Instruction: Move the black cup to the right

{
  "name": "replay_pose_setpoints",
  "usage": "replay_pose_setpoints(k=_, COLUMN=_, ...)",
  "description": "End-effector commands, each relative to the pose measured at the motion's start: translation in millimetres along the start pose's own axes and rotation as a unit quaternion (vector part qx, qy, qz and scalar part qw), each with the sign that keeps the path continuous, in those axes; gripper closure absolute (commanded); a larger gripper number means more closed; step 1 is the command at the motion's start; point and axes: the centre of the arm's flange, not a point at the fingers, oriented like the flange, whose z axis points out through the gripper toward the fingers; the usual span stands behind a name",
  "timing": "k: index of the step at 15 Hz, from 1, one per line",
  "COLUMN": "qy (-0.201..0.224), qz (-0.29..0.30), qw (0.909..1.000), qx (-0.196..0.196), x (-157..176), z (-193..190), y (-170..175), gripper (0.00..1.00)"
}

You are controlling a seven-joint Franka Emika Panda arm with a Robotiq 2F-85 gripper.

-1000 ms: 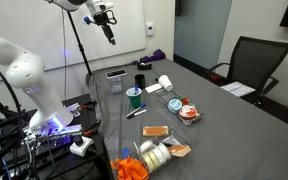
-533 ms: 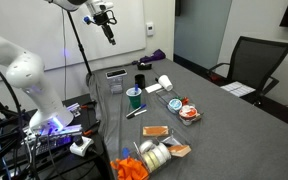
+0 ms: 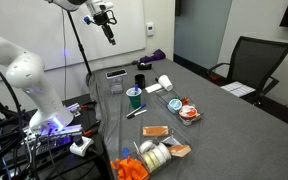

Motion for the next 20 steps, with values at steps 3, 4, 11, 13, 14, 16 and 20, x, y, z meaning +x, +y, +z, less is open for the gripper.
replay_pose_setpoints(k=3, qy=0.0, qz=0.0, qw=1.0, qx=0.0, x=0, z=0, y=0, gripper=0.0)
replay_pose_setpoints(k=4, qy=0.0, qz=0.0, qw=1.0, qx=0.0, x=0, z=0, y=0, gripper=0.0)
replay_pose_setpoints(k=11, qy=0.0, qz=0.0, qw=1.0, qx=0.0, x=0, z=0, y=0, gripper=0.0)
replay_pose_setpoints(k=13, qy=-0.003, qz=-0.007, qw=1.0, qx=0.0, x=1, z=2, y=2, gripper=0.0)
replay_pose_setpoints(k=14, qy=0.001, qz=-0.005, qw=1.0, qx=0.001, x=4, z=6, y=4, gripper=0.0)
replay_pose_setpoints(k=16, qy=0.0, qz=-0.018, qw=0.9998, qx=-0.001, x=11, z=12, y=11, gripper=0.0)
replay_pose_setpoints(k=20, qy=-0.005, qz=-0.061, qw=0.998, qx=0.015, x=28, z=29, y=29, gripper=0.0)
